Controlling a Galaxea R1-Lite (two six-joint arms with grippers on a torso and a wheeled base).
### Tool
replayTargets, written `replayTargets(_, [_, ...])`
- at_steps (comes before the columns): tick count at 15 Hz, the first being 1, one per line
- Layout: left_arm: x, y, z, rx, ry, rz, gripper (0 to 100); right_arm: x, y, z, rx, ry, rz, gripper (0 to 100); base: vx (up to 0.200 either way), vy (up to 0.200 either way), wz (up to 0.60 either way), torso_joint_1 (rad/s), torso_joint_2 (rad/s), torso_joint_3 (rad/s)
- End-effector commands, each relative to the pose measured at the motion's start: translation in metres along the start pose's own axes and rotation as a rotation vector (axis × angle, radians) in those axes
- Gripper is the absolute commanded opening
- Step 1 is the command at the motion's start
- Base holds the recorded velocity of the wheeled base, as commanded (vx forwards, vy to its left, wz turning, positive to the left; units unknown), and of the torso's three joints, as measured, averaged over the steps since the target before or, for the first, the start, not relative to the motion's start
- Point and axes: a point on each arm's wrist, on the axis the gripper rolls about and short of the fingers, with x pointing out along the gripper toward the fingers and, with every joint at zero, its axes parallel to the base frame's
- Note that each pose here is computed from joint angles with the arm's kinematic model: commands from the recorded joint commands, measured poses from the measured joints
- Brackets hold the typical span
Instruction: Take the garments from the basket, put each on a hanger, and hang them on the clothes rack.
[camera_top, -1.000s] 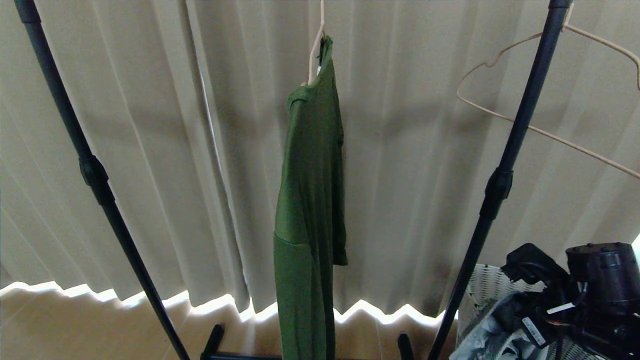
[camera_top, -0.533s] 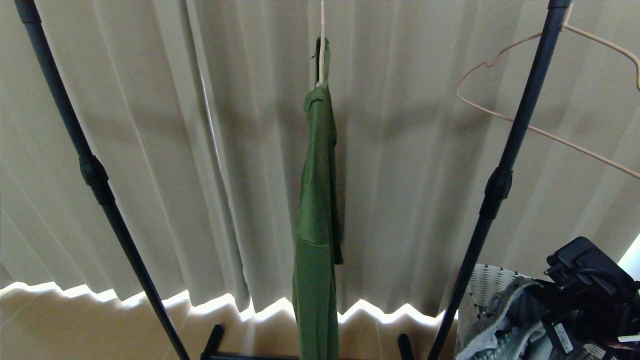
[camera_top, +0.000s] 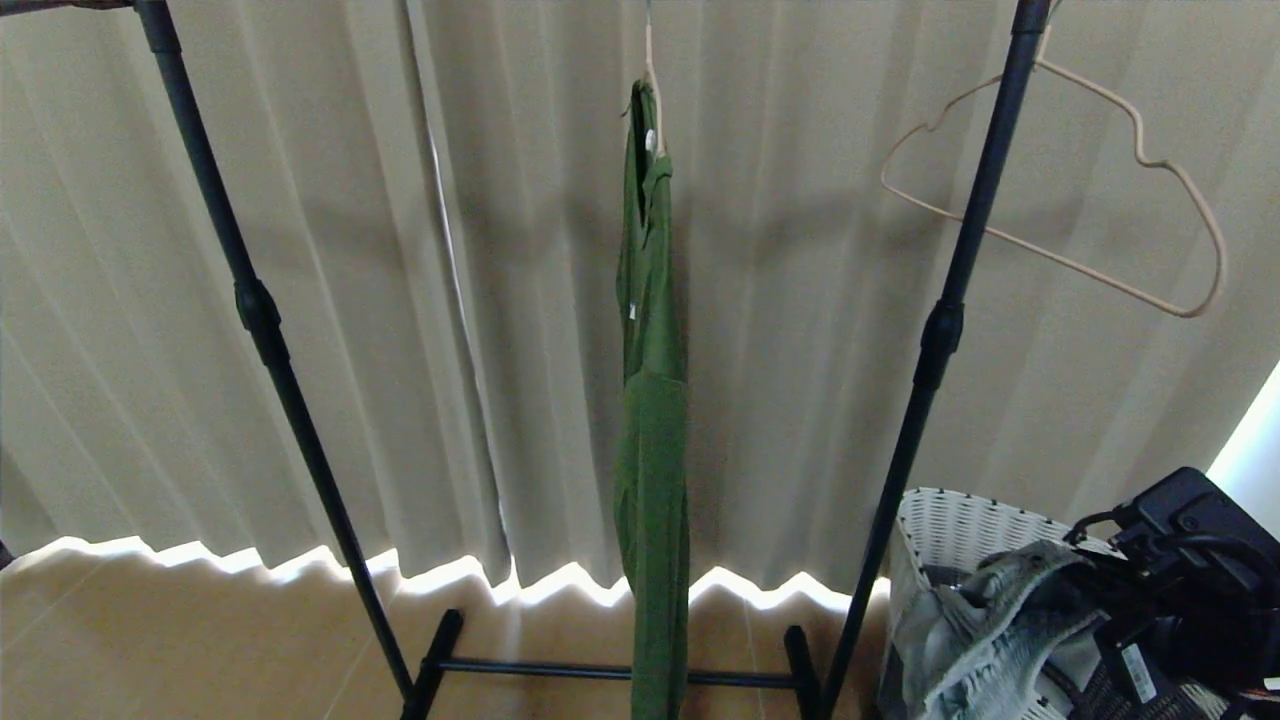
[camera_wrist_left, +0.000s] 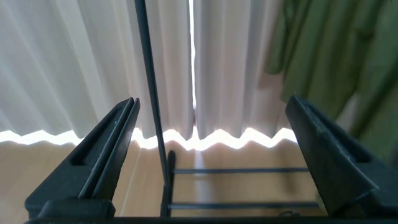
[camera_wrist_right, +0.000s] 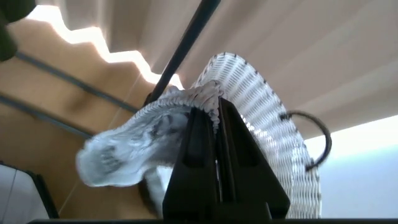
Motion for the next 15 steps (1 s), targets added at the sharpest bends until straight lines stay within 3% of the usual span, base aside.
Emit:
replayTargets(1, [0.0, 0.0, 0.0, 0.001, 0.001, -0.002, 100, 0.0, 0.0, 0.002, 0.002, -0.009, -0.001, 0, -0.2, 0.0, 0.0, 0.002, 0.0, 0.007])
replayTargets(6, [0.0, 0.0, 0.0, 0.002, 0.003, -0.002, 100, -0.006, 0.003, 0.02, -0.003, -0.098, 0.034, 0, 0.0, 0.0, 0.0, 0.0, 0.0, 0.0])
replayTargets(9, [0.0, 0.0, 0.0, 0.005, 0.001, 0.0, 100, -0.012, 0.006, 0.04, -0.006, -0.182, 0.081, 0, 0.0, 0.0, 0.0, 0.0, 0.0, 0.0])
replayTargets(11, [0.0, -0.001, 0.001, 0.031, -0.014, -0.044, 100, -0.019, 0.011, 0.064, -0.011, -0.288, 0.163, 0, 0.0, 0.0, 0.0, 0.0, 0.0, 0.0])
replayTargets(13, [-0.008, -0.004, 0.03, 0.041, -0.133, -0.211, 100, -0.025, 0.016, 0.081, -0.013, -0.352, 0.212, 0, 0.0, 0.0, 0.0, 0.0, 0.0, 0.0])
replayTargets(14, [-0.011, -0.005, 0.042, 0.048, -0.158, -0.264, 100, -0.028, 0.018, 0.086, -0.011, -0.374, 0.224, 0, 0.0, 0.0, 0.0, 0.0, 0.0, 0.0])
replayTargets(15, [-0.008, -0.005, 0.073, 0.056, -0.156, -0.341, 100, -0.03, 0.022, 0.098, 0.025, -0.405, 0.258, 0, 0.0, 0.0, 0.0, 0.0, 0.0, 0.0])
